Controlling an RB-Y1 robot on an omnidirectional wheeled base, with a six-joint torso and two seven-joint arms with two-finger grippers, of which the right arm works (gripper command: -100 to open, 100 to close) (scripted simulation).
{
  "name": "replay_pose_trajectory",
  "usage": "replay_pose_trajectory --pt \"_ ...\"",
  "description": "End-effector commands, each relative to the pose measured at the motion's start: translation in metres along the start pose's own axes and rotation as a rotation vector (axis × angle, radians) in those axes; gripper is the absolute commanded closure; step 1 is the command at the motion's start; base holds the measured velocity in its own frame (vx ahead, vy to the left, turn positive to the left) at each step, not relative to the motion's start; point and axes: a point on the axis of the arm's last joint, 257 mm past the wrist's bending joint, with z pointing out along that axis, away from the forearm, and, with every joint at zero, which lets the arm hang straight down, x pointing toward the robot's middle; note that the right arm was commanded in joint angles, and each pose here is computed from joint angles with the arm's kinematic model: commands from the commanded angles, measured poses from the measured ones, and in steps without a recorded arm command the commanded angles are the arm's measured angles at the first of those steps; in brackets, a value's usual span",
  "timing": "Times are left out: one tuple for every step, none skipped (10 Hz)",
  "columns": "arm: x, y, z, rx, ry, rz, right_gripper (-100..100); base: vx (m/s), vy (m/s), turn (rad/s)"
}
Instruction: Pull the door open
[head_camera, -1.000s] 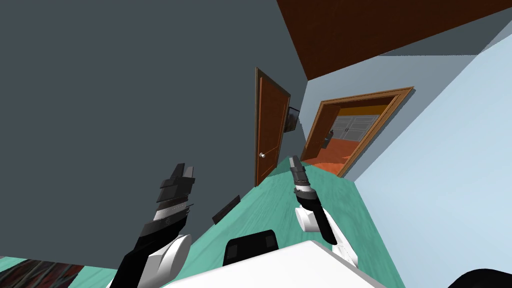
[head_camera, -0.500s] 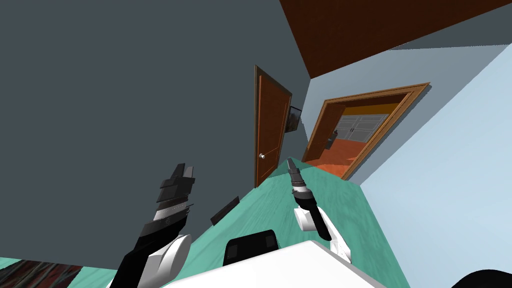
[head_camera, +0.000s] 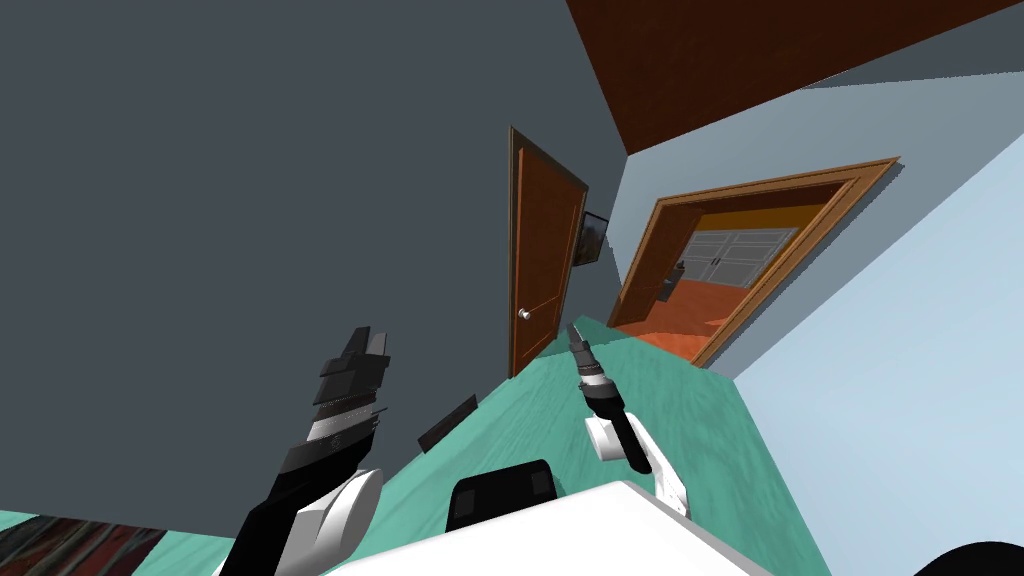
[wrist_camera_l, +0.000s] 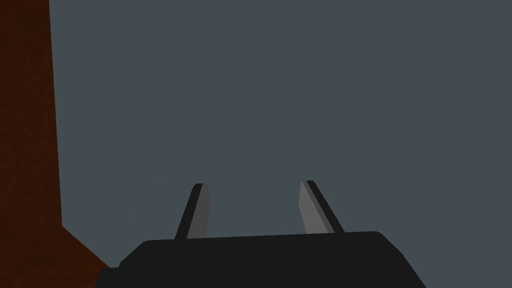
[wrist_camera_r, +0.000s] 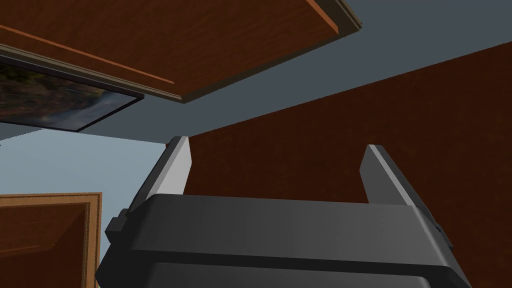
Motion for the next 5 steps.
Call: replay_pose_trajectory --pt "0.010 -0.011 -0.0052 0.010 0.024 -0.037 -100 0.053 -0.066 0.060" --pt "0.016 -0.018 -0.0078 0.016 0.040 -0.059 -100 0.051 -0.071 0.068" --pt "0.022 -0.025 -0.0105 0.022 0.056 -0.082 -100 0.040 -0.076 0.070" --pt "0.028 -0.032 -0.0133 0.027 0.072 -0.105 -100 0.047 -0.080 0.056" --pt "0.034 -0.038 -0.0164 0.033 0.089 -0.128 -100 0.057 -0.089 0.064"
